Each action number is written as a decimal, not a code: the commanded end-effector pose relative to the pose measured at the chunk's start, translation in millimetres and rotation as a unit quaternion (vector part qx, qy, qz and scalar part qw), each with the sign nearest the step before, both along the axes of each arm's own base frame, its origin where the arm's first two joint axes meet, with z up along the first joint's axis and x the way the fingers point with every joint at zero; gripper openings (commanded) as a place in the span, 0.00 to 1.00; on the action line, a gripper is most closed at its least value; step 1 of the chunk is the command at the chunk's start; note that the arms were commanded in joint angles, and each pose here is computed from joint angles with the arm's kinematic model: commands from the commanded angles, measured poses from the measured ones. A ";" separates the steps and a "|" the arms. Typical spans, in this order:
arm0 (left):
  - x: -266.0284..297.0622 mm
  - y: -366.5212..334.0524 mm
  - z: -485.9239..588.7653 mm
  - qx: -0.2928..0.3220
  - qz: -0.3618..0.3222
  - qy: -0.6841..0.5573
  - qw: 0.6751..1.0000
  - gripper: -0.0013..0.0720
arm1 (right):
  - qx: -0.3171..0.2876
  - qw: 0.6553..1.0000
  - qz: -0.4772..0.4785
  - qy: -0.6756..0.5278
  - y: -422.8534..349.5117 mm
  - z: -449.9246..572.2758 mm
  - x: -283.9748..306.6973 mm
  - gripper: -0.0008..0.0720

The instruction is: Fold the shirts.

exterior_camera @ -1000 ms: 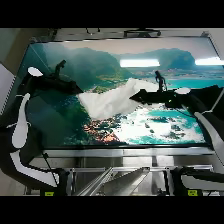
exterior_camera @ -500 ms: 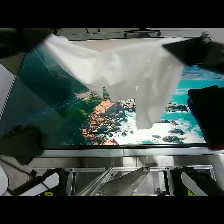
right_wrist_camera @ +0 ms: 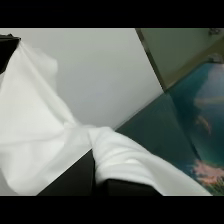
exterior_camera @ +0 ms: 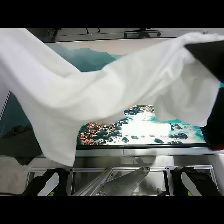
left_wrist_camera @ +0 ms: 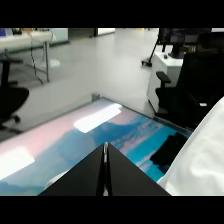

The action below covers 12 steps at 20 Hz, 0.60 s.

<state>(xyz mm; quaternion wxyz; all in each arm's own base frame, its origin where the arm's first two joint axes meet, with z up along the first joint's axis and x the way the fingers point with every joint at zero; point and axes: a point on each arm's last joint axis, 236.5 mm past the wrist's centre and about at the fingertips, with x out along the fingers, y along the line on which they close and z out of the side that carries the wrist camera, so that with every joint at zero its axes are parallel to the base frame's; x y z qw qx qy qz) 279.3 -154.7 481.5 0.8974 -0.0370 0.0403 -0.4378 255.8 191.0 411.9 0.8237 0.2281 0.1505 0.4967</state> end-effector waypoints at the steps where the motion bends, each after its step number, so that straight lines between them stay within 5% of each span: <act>1: 61.5 0.3 -107.9 0.014 -0.019 0.175 0.984 0.05 | -0.035 0.992 -0.024 0.116 -5.0 -84.3 53.3 0.04; 9: 166.4 -38.3 -473.3 0.120 -0.038 0.522 0.844 0.05 | -0.076 0.893 -0.091 0.434 -11.9 -428.8 163.2 0.04; 12: 187.3 -41.6 -536.0 0.126 -0.061 0.566 0.812 0.05 | -0.034 0.894 -0.079 0.439 -15.9 -467.5 192.5 0.04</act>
